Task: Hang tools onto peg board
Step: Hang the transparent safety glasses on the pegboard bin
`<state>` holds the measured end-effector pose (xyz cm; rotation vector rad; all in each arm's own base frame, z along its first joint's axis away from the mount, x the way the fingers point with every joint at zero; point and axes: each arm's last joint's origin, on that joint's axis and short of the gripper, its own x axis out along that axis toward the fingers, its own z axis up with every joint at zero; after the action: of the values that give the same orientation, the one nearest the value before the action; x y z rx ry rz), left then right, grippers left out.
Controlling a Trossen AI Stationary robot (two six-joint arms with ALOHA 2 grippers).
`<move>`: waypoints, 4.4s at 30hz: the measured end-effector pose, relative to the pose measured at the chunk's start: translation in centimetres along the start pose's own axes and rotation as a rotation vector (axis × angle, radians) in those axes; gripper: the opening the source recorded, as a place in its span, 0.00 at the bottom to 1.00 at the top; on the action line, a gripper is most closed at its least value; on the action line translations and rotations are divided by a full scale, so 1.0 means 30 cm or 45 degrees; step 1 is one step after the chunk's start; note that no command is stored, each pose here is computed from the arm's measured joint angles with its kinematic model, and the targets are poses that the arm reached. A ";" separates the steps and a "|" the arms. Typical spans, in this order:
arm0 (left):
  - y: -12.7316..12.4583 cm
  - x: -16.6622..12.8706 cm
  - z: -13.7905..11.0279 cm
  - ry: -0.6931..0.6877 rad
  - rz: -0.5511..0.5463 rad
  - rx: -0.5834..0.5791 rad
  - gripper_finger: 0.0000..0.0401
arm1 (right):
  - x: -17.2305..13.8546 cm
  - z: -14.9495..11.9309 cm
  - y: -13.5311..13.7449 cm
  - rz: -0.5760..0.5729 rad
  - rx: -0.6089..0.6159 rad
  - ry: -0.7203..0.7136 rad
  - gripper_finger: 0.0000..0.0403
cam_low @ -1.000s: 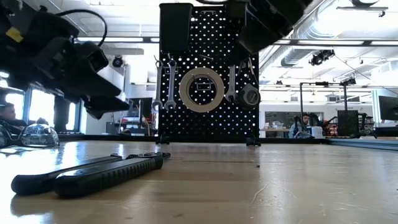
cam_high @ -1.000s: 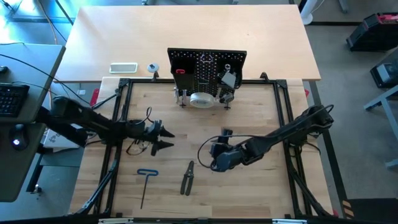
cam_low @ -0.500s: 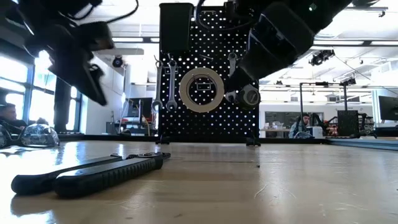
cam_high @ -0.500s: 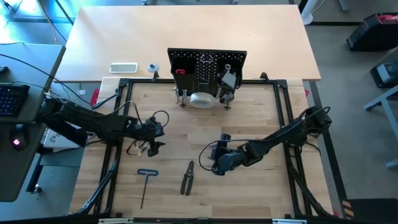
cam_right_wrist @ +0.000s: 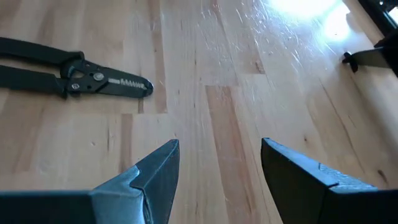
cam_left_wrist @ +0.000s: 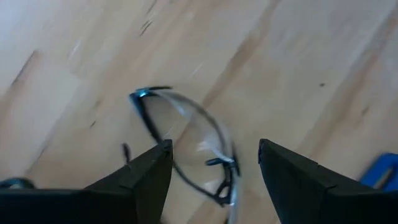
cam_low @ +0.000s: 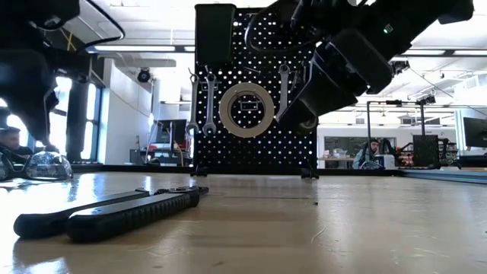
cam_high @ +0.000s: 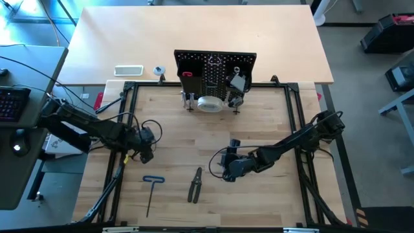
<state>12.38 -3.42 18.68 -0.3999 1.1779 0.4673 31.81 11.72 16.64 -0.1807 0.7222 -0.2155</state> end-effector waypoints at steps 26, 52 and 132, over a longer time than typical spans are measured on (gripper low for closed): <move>0.014 0.165 -0.010 -0.011 -0.218 0.122 0.09 | 0.000 0.007 0.001 0.004 0.028 -0.022 0.54; -0.106 -0.188 0.311 -0.836 -0.418 0.621 0.01 | -0.002 0.003 0.005 0.011 0.052 -0.013 0.54; 0.110 -0.528 0.969 -1.657 -0.006 0.249 0.39 | -0.019 0.000 0.028 -0.025 0.076 -0.040 0.54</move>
<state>28.38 12.54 43.10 0.1105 -0.0495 0.4694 31.51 12.67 16.80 -0.1341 0.6825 -0.2523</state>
